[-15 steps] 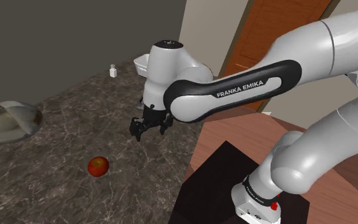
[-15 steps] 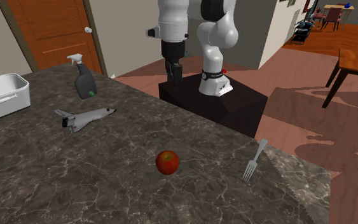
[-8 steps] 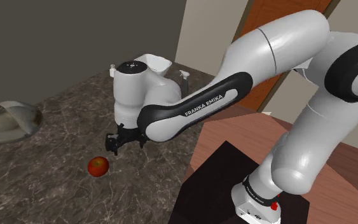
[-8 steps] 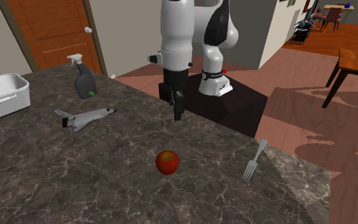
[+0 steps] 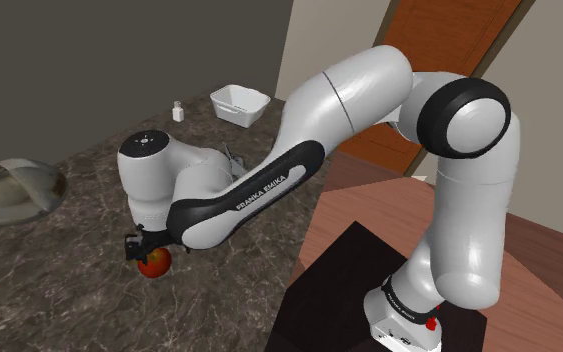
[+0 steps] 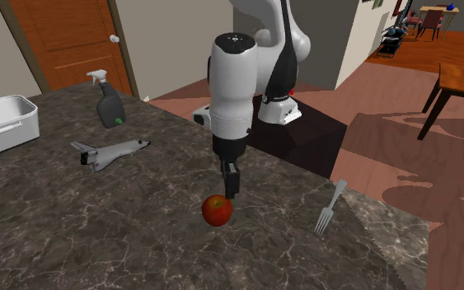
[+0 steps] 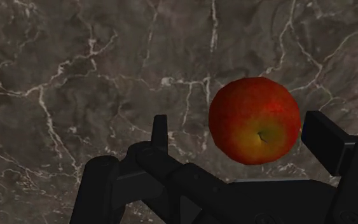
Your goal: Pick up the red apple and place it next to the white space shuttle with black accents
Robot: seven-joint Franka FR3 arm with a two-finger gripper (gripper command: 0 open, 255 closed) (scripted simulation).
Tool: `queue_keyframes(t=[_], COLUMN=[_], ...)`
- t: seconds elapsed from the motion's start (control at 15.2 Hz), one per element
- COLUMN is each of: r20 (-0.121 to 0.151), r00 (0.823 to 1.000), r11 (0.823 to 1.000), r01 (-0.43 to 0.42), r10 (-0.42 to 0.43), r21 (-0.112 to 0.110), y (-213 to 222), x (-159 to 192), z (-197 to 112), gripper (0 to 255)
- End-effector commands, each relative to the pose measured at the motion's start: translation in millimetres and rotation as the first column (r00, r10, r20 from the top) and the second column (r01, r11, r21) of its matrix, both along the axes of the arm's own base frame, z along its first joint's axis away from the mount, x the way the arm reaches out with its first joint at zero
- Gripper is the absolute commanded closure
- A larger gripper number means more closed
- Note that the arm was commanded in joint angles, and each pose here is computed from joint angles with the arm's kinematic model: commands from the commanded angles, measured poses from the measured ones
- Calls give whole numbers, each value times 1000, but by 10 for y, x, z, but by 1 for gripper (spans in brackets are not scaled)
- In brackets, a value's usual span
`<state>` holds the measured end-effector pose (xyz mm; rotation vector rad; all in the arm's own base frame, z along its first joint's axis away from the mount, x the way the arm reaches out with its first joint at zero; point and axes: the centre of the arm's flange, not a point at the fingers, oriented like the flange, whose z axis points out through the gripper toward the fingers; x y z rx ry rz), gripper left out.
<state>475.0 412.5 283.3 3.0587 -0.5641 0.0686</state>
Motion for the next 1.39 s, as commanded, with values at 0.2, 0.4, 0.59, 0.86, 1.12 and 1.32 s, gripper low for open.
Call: queue_keyframes(t=[0.2,0.4,0.59,0.86,1.12,1.32], r20=[1,1,1,1,1,1], r00=[1000,1000,1000,1000,1000,1000], r11=[1000,1000,1000,1000,1000,1000], r01=[17,17,17,17,17,17], r10=[-17,-17,-17,-17,-17,-17], r21=[-13,-13,-13,-13,-13,-13], y=[283,275,266,266,265,266], x=[166,172,180,180,180,179], z=[-303,-461,-650,-650,-649,-649], gripper=[0,0,0,0,0,255])
